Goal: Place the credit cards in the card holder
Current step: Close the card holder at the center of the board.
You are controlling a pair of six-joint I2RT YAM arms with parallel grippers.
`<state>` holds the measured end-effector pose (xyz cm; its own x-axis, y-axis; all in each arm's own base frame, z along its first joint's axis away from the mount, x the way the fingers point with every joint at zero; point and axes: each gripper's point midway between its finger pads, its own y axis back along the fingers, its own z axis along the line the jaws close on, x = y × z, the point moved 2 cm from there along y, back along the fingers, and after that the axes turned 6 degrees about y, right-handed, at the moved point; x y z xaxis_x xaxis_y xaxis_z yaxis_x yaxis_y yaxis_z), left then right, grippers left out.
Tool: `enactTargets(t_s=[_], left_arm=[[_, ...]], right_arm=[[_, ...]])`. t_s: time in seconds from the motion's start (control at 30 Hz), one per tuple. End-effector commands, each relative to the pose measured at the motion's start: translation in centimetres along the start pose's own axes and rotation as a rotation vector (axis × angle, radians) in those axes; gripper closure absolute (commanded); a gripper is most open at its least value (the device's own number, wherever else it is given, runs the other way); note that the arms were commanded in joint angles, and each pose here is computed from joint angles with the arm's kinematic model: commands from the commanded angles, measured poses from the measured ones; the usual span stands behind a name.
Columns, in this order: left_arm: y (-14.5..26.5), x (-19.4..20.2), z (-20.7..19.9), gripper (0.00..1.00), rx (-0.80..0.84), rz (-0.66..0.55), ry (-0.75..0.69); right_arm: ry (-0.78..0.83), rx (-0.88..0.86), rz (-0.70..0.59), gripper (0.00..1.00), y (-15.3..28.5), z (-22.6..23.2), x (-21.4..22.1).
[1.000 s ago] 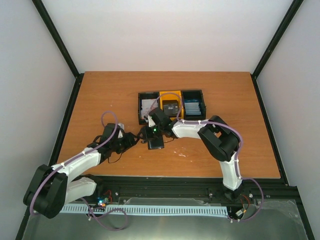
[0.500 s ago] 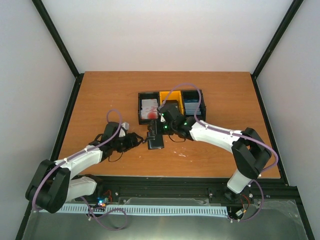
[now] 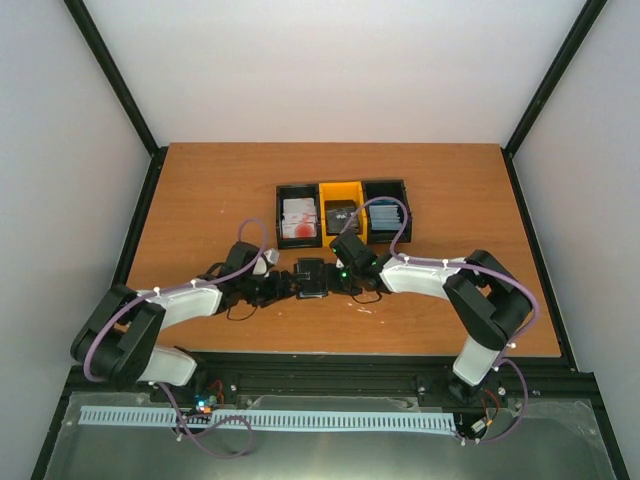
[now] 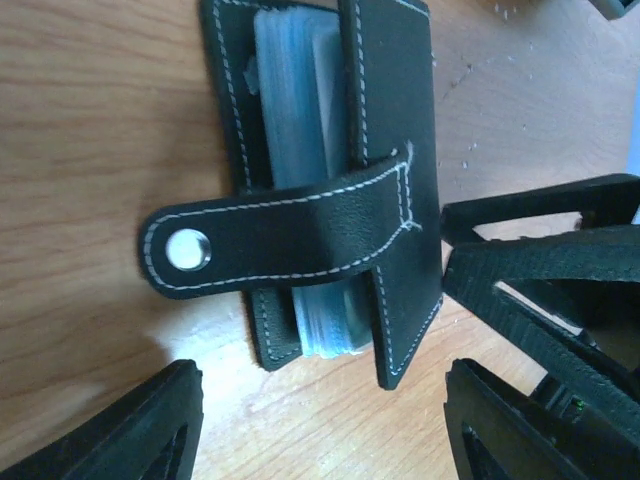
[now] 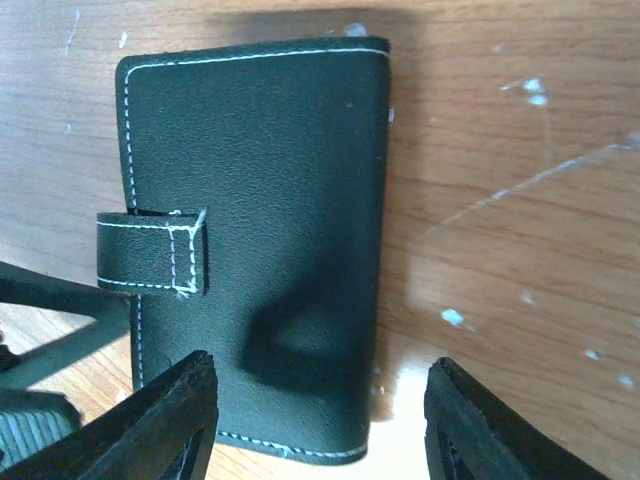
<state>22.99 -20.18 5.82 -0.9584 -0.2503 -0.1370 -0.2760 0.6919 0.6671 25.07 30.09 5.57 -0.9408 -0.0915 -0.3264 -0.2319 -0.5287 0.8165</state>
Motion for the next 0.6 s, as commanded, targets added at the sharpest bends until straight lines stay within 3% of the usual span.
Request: enactTargets(t_s=[0.0, 0.1, 0.23, 0.57], left_arm=[[-0.5, -0.6, -2.4, 0.33, 0.063, 0.008, -0.034], [-0.9, -0.6, -1.9, 0.38, 0.04, 0.01, 0.001], [-1.6, -0.9, -0.8, 0.54, -0.015, 0.009, 0.051], [-2.0, -1.1, 0.4, 0.54, -0.073, -0.008, 0.109]], right_arm=[[-0.033, -0.067, 0.0, 0.44, -1.1, 0.5, 0.1], [-0.044, -0.064, 0.007, 0.46, -1.6, 0.1, 0.4], [-0.04, -0.062, -0.014, 0.5, -1.7, -0.1, 0.3], [-0.021, -0.248, -0.015, 0.57, -1.5, 2.3, 0.6]])
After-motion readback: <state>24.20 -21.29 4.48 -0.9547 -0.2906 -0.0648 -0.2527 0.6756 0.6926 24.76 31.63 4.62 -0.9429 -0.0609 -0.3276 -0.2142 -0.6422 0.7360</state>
